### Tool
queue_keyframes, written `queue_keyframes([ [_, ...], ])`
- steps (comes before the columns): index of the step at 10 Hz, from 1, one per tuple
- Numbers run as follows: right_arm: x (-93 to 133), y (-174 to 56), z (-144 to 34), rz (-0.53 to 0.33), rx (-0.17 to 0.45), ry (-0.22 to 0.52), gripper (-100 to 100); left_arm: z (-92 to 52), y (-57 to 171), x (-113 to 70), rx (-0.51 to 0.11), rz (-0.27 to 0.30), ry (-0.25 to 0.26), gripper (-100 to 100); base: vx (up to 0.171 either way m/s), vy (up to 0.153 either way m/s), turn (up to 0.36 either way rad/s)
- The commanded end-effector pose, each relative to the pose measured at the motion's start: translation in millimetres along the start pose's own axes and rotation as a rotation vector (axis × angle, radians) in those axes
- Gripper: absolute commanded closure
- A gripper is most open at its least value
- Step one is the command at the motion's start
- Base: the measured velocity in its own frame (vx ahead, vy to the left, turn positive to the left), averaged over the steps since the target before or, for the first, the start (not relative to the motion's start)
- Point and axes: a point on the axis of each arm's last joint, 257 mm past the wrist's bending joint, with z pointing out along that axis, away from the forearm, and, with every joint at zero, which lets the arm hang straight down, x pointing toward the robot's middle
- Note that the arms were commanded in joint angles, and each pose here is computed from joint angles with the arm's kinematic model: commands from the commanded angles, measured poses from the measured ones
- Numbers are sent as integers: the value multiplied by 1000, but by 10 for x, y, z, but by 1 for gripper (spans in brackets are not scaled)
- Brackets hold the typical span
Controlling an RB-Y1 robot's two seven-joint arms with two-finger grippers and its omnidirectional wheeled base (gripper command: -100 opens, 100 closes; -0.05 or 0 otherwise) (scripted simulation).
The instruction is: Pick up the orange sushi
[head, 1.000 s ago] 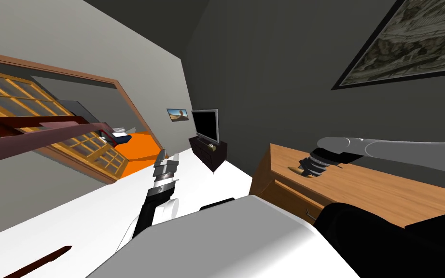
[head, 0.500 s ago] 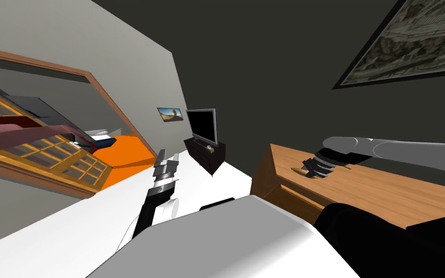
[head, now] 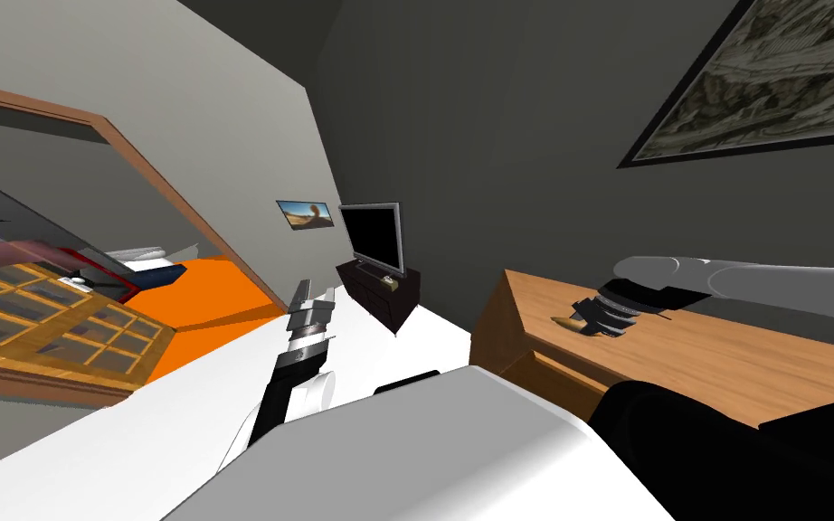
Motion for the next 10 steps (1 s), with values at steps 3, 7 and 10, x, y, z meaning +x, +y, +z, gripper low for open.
queue_keyframes([
  [3,148,35,-68,-31,1,-5,100,0,0,0,0,0,0,0,136,44,-177],
  [7,223,51,-102,-103,3,-7,100,-1,0,-1,0,0,0,0,110,53,-116],
  [10,297,67,-137,-139,5,-8,100,-1,1,-1,0,0,0,0,94,45,-120],
])
